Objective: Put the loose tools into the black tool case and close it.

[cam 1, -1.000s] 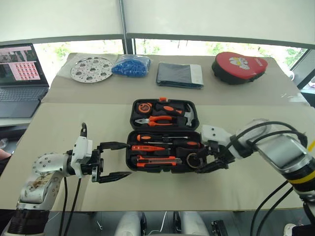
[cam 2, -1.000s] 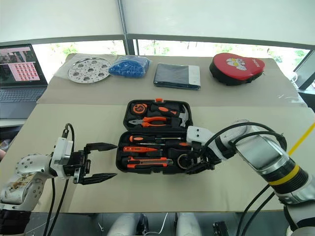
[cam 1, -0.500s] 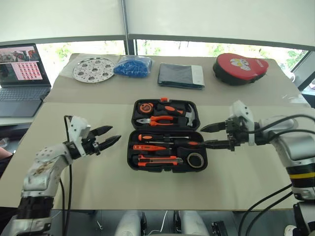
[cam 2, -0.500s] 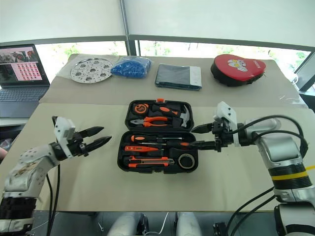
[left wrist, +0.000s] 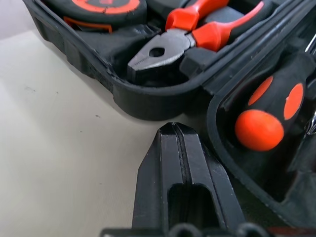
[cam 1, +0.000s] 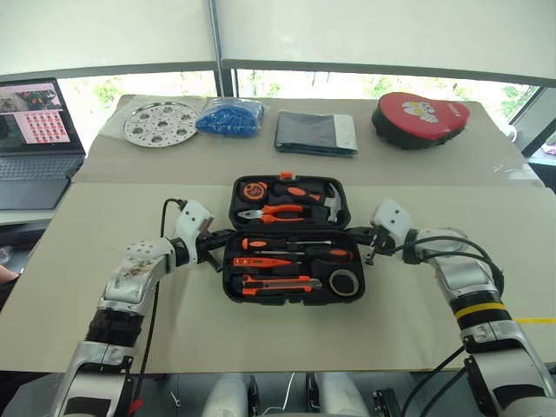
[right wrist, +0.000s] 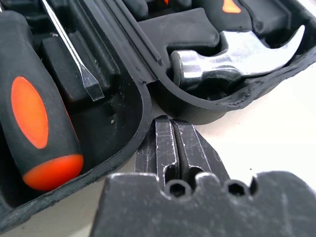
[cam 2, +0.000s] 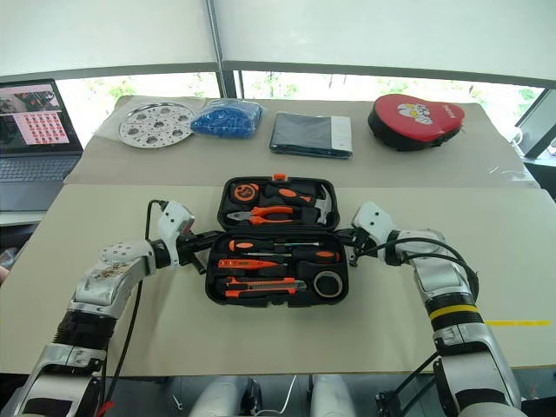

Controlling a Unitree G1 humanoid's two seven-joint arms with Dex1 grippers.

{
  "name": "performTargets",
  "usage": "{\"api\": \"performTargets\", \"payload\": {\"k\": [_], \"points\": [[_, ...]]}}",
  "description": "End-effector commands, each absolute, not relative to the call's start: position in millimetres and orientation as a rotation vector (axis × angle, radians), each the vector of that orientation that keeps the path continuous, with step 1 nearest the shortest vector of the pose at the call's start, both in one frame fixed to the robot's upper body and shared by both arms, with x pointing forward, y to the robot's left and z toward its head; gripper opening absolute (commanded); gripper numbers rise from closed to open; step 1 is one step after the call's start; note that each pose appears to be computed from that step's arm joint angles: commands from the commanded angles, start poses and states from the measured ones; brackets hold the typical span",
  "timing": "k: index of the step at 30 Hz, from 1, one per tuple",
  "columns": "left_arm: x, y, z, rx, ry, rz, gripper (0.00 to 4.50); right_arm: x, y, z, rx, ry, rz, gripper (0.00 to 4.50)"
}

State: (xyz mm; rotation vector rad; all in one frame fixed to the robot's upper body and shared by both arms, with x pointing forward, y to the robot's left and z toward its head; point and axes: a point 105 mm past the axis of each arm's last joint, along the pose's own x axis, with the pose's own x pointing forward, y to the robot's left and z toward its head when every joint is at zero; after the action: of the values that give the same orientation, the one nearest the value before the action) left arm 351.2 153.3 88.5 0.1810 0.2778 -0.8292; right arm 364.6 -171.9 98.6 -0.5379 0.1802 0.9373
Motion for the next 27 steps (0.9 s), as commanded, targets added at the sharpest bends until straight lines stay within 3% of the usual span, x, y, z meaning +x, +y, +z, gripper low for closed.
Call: {"api": "performTargets", "payload": {"k": [1, 9, 14, 20, 21, 27], "points": [[346, 121, 90, 0.188, 0.252, -0.937, 0.00, 356, -166, 113, -0.546, 0.126, 0.986, 0.10], [324, 102, 91, 0.129, 0.250, -0.999, 0.00, 333, -180, 109, -0.549, 0.176, 0.977, 0.10], [309, 115, 86, 0.128, 0.294, -0.984, 0.00, 321, -188, 105, -0.513, 0.209, 0.946, 0.10], [316, 159, 80, 0.127, 0.365, -0.755, 0.00, 322, -215, 107, -0.439, 0.253, 0.808, 0.10], [317, 170, 81, 0.143, 0.389, -0.710, 0.51, 323, -219, 114, -0.445, 0.237, 0.797, 0.60], [313, 200, 116, 0.015, 0.452, -0.702, 2.34, 310, -220, 145, -0.252, 0.356, 0.853, 2.43]]}}
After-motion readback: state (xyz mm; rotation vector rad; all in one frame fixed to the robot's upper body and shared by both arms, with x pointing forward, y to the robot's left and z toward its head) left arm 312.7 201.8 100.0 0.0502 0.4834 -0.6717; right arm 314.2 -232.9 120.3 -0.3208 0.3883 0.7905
